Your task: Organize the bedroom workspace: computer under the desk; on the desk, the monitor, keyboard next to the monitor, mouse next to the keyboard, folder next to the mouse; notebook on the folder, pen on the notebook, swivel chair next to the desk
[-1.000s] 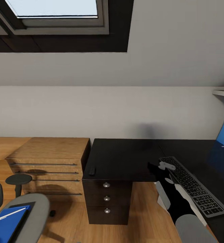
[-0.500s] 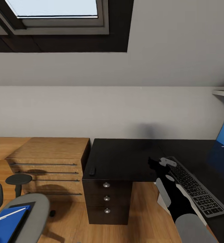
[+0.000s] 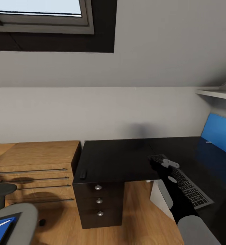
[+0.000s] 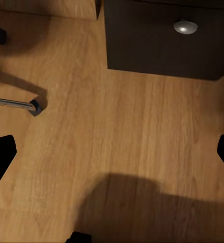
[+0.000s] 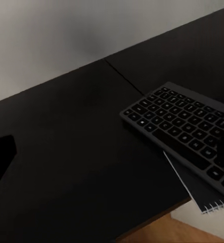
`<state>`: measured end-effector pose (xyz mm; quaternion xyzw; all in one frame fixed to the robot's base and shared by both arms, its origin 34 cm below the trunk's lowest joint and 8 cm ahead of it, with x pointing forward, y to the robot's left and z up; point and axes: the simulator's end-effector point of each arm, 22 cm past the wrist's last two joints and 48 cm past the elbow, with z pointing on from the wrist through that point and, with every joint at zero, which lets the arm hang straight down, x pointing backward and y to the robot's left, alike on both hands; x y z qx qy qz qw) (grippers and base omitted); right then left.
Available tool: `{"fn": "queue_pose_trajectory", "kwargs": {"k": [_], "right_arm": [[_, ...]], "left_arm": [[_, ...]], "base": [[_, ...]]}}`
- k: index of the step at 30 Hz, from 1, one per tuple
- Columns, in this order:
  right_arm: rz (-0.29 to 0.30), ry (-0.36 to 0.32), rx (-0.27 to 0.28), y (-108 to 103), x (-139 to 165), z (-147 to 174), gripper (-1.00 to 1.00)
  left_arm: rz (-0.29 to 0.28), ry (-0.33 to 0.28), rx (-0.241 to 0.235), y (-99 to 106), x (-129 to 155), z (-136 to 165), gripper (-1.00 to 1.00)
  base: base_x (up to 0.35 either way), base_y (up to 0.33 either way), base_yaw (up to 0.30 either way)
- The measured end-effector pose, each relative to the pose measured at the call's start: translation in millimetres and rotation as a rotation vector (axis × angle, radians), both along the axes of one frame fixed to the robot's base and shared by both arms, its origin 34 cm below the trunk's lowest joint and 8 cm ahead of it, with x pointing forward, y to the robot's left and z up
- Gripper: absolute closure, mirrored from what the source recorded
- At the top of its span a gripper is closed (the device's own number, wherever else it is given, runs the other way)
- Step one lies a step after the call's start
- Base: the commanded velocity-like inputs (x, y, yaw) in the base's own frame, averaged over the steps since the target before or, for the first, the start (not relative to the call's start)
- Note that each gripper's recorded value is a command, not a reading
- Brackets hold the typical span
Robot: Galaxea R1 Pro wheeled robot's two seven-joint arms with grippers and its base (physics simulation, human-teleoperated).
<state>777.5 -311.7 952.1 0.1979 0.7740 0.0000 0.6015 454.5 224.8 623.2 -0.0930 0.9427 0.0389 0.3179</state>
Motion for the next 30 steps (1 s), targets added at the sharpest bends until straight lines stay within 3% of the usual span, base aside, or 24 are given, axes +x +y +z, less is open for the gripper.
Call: {"fn": "queue_pose_trajectory", "kwargs": {"k": [17,30], "right_arm": [[0.001,0.006,0.003,3.0,-0.3,-3.1,-1.00],[0.002,0.007,-0.001,2.9,-0.4,-3.3,-1.00]], "left_arm": [[0.007,0.003,0.001,3.4,-1.0,-1.0,-1.00],[0.006,0.004,0.002,3.5,-1.7,-1.3,-1.00]], "base": [[0.002,0.000,-0.268],[0.277,0.000,-0.028]]}}
